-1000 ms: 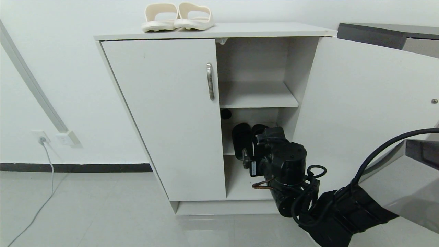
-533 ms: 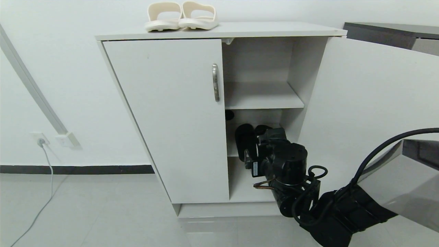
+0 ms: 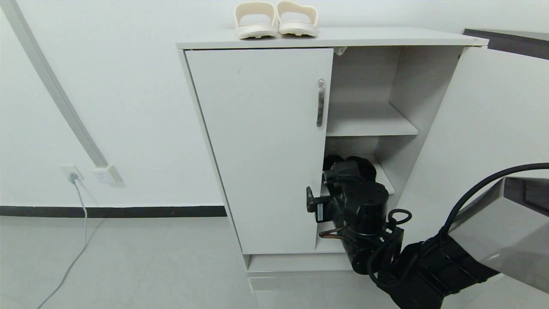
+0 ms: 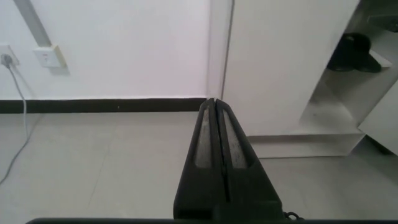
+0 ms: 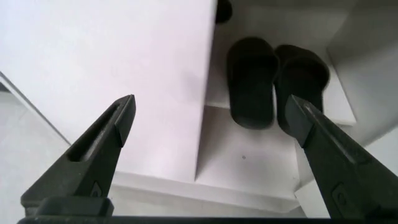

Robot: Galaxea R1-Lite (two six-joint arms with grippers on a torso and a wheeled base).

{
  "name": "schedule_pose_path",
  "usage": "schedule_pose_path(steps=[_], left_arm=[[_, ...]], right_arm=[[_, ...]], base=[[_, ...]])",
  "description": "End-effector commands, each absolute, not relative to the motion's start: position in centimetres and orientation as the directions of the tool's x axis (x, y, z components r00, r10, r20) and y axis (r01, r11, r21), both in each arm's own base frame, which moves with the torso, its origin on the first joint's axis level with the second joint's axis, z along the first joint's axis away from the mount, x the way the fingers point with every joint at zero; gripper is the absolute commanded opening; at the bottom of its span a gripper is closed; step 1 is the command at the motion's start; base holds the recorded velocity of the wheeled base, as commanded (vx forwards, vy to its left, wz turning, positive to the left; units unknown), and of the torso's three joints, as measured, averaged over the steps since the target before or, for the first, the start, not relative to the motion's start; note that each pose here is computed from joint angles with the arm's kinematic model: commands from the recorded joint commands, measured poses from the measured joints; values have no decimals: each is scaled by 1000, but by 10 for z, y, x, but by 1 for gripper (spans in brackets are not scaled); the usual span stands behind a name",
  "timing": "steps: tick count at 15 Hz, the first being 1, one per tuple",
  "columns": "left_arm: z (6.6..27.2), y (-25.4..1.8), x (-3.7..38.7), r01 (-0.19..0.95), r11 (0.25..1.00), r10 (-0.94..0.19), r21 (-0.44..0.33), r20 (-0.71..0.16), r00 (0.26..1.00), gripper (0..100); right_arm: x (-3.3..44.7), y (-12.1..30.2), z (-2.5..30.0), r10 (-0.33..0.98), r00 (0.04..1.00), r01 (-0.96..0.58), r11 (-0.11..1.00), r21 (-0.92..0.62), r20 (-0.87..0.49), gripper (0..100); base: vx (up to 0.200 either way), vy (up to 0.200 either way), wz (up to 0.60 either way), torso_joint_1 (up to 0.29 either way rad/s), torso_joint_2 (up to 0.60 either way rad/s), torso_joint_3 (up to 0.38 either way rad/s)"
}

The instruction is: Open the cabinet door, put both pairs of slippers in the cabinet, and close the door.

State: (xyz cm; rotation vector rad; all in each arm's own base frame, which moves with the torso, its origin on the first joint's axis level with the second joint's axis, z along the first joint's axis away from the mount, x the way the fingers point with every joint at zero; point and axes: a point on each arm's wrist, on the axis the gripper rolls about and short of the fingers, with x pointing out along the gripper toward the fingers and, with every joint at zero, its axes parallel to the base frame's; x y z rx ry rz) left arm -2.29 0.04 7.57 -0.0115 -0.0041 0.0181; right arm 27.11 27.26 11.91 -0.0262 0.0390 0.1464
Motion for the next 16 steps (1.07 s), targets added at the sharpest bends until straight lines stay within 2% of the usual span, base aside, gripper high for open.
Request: schedule_pose_path(steps=[1, 7, 16], left_arm=[[76, 0, -23, -18, 1000, 18, -12, 3, 1000, 0], [76, 0, -23, -18, 1000, 18, -12, 3, 1000, 0], [76, 0, -23, -18, 1000, 18, -12, 3, 1000, 0]], right_arm=[[271, 272, 117, 152, 987, -153, 988, -33, -47, 100], [270, 269, 113, 180, 983, -181, 982, -54, -23, 100], [269, 269, 111, 183, 983, -184, 981, -64, -28, 100]], base=[[0, 200, 0, -2, 2, 2], [0, 200, 0, 3, 1, 1], [0, 0, 0, 0, 0, 0]])
